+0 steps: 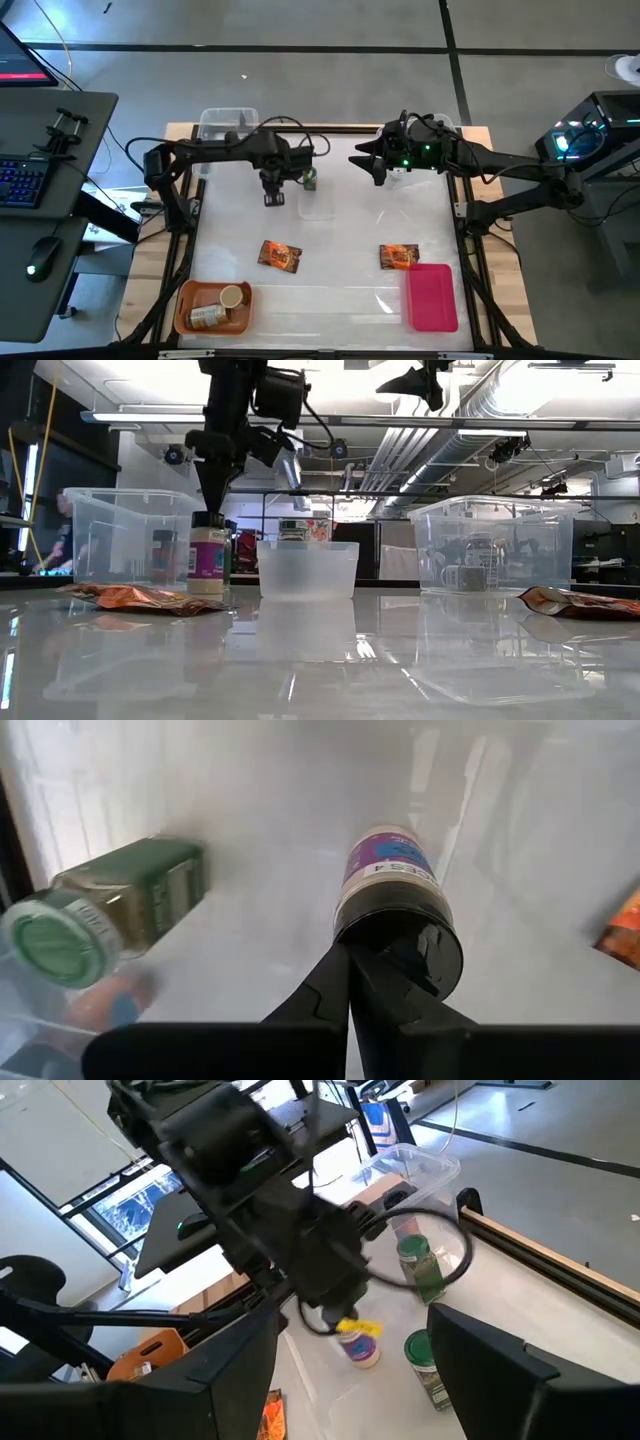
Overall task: Sort spices by type
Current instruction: Put the black seasoning bottle into the left large transparent bin
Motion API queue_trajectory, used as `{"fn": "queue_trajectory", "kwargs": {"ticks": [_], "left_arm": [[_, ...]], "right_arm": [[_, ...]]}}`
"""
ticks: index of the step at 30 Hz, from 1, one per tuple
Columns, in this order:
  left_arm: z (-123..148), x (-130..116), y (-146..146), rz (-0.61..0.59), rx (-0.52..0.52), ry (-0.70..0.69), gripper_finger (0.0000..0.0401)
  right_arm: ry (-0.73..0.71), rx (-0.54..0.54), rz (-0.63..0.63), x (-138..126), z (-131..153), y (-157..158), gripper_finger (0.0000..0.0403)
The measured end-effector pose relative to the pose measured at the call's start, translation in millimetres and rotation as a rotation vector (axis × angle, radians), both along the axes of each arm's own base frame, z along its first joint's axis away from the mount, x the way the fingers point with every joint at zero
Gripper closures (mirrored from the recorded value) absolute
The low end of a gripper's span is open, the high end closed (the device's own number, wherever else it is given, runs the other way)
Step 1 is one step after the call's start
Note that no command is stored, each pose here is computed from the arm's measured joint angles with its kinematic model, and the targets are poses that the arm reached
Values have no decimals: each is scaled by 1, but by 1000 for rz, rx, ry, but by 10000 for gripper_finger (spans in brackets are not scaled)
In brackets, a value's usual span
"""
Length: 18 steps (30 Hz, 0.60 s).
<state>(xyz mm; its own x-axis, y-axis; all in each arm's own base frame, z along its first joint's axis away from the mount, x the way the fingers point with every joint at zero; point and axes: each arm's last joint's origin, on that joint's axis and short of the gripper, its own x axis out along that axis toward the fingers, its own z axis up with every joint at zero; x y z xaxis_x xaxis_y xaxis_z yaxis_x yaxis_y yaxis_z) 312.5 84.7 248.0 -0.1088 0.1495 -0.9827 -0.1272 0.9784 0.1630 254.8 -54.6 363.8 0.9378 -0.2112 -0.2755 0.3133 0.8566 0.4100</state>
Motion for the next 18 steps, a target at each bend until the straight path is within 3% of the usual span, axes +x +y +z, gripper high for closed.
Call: {"fn": "queue_trajectory", "kwargs": {"ticks": [9, 18], "left_arm": [[3, 6, -23, -55, -3, 1, 401], [40, 12, -21, -151, 33, -50, 400]], "right_arm": [[20, -3, 1, 0, -2, 0, 151], [24, -22, 4, 0, -2, 0, 151]]}}
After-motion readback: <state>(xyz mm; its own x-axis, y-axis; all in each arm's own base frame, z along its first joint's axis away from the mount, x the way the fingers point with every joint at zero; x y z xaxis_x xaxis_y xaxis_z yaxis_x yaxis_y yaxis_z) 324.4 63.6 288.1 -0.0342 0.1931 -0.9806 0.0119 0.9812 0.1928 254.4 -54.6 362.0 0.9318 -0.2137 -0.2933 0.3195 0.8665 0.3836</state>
